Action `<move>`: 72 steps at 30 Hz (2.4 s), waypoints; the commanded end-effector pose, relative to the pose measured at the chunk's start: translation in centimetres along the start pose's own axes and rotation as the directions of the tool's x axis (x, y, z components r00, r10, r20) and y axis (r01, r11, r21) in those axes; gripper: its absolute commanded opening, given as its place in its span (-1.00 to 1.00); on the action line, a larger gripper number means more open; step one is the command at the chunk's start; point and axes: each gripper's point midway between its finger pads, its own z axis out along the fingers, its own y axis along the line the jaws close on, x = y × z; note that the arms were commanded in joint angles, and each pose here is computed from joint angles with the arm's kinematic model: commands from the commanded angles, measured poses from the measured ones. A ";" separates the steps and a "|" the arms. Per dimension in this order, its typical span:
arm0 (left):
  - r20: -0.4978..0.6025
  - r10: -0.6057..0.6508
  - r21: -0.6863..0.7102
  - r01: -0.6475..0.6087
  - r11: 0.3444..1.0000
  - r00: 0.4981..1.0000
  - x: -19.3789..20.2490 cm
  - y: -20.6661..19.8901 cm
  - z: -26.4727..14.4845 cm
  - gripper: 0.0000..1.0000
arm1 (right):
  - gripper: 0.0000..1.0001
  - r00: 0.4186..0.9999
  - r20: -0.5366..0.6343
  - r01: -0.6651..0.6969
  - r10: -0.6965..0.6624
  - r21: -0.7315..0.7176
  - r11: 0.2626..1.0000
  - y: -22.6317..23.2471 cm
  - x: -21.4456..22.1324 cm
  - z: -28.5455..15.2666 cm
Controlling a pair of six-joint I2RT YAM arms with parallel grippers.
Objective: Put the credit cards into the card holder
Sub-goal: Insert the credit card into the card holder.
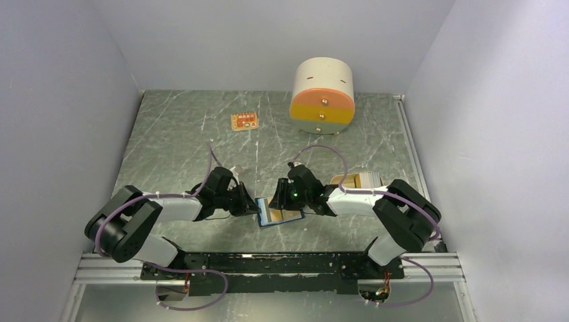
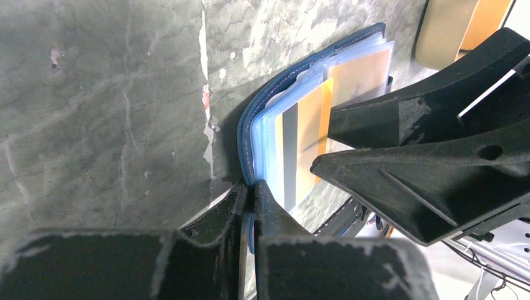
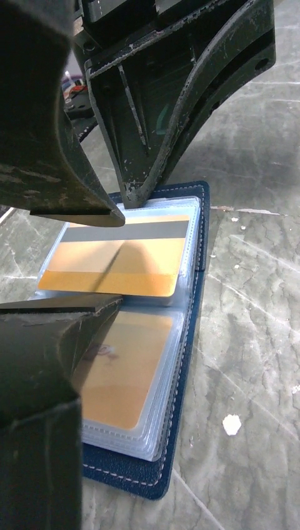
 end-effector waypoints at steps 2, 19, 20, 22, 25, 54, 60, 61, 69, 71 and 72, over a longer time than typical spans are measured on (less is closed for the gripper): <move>0.021 0.031 0.049 -0.032 0.998 0.999 -0.6 -1.7 -0.2 -0.82 | -0.02 1.000 -0.020 0.022 -0.021 0.067 0.998 -0.4 0.3 -0.9; 0.017 0.029 0.057 -0.030 0.998 0.999 -0.5 -1.9 -0.1 -0.82 | -0.21 0.999 -0.027 0.048 -0.047 0.047 0.998 1.4 0.3 -0.9; 0.017 0.030 0.056 -0.031 0.998 0.999 -0.5 -1.8 -0.1 -0.82 | -0.23 0.998 -0.031 0.051 -0.050 0.040 0.998 1.7 0.4 -0.8; 0.014 0.031 0.056 -0.032 0.998 0.999 -0.5 -1.9 0.0 -0.82 | -0.27 0.998 -0.042 0.057 -0.056 0.026 0.998 2.0 0.7 -0.5; 0.017 0.034 0.055 -0.034 0.998 0.999 -0.5 -2.0 -0.1 -0.82 | -0.29 0.997 -0.047 0.056 -0.055 0.027 0.998 1.9 0.9 -0.4; 0.041 0.120 0.093 -0.124 0.988 0.992 -1.8 -6.3 -3.5 -0.82 | 0.11 0.998 0.035 0.061 -0.056 -0.165 0.984 5.2 -0.3 -2.8; 0.028 0.112 0.093 -0.114 0.989 0.993 -1.8 -6.5 -3.3 -0.82 | 0.01 0.997 0.048 0.069 -0.063 -0.143 0.987 4.6 -0.4 -2.7; 0.025 0.112 0.095 -0.114 0.989 0.993 -1.8 -6.5 -3.3 -0.82 | 0.03 0.997 0.043 0.070 -0.065 -0.144 0.987 4.6 -0.2 -2.6; 0.021 0.109 0.094 -0.110 0.989 0.994 -1.9 -6.8 -3.4 -0.82 | 0.01 0.998 0.023 0.060 -0.058 -0.133 0.989 3.9 0.4 -2.0; 0.019 0.099 0.057 -0.100 0.993 0.995 -1.9 -6.2 -3.4 -0.82 | 0.00 0.998 0.031 0.065 -0.062 -0.123 0.990 3.8 0.1 -2.2; 0.014 0.099 0.040 -0.100 0.994 0.995 -1.8 -5.9 -3.3 -0.82 | 0.03 0.997 0.029 0.073 -0.070 -0.118 0.990 3.7 0.1 -2.4</move>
